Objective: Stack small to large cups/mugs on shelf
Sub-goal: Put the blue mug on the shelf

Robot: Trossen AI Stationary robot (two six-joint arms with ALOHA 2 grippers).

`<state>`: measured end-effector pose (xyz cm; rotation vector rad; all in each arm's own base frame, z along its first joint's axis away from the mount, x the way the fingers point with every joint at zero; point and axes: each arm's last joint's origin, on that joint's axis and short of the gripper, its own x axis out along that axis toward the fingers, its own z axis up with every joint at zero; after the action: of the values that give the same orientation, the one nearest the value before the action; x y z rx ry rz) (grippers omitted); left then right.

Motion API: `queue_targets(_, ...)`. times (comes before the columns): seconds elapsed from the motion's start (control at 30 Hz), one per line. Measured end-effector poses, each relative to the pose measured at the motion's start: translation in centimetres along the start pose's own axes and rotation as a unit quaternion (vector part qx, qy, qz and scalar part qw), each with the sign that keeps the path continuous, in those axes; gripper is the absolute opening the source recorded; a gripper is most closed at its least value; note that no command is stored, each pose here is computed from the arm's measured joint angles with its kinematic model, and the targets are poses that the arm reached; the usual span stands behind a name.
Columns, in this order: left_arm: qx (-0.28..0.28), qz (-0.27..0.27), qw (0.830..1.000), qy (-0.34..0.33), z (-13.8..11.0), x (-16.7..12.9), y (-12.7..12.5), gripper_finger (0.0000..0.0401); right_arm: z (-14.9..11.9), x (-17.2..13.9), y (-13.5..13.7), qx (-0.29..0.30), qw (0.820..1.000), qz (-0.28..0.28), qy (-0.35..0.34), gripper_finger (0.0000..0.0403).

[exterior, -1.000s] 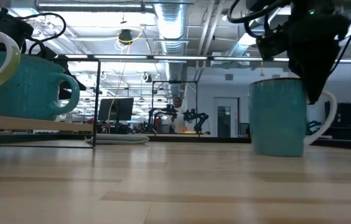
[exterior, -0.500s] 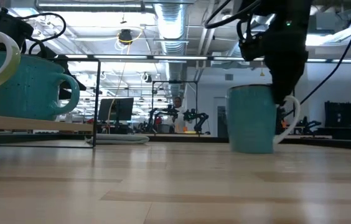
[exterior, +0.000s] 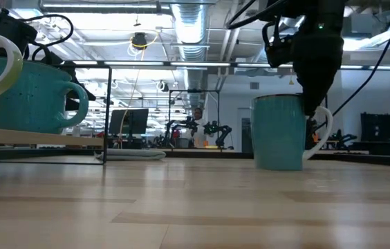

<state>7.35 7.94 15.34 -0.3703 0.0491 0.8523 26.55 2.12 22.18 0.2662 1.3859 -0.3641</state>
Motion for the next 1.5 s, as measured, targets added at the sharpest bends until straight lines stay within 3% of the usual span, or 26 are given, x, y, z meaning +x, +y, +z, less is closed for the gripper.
queue_targets(0.63,0.000,0.000,1.000,0.000,0.0,0.0,0.0,0.0261,0.4,1.1,-0.2,0.032,0.999,-0.024,0.013,0.0248)
queue_targets(0.87,0.001,0.000,1.000,0.000,0.0,0.0,0.0,0.0261,0.7,2.8,0.2,0.015,0.998,-0.038,0.043,0.0173)
queue_targets(1.1,0.001,0.000,1.000,0.000,0.0,0.0,0.0,0.0261,0.7,2.0,0.1,0.016,0.999,-0.027,0.021,0.0093)
queue_targets(1.27,0.002,0.000,1.000,0.000,0.0,0.0,0.0,0.0261,0.6,1.5,0.0,0.018,1.000,-0.022,0.012,0.0071)
queue_targets(1.5,0.002,0.000,1.000,0.000,0.0,0.0,0.0,0.0261,0.6,1.4,0.0,0.018,1.000,-0.022,0.011,0.0069)
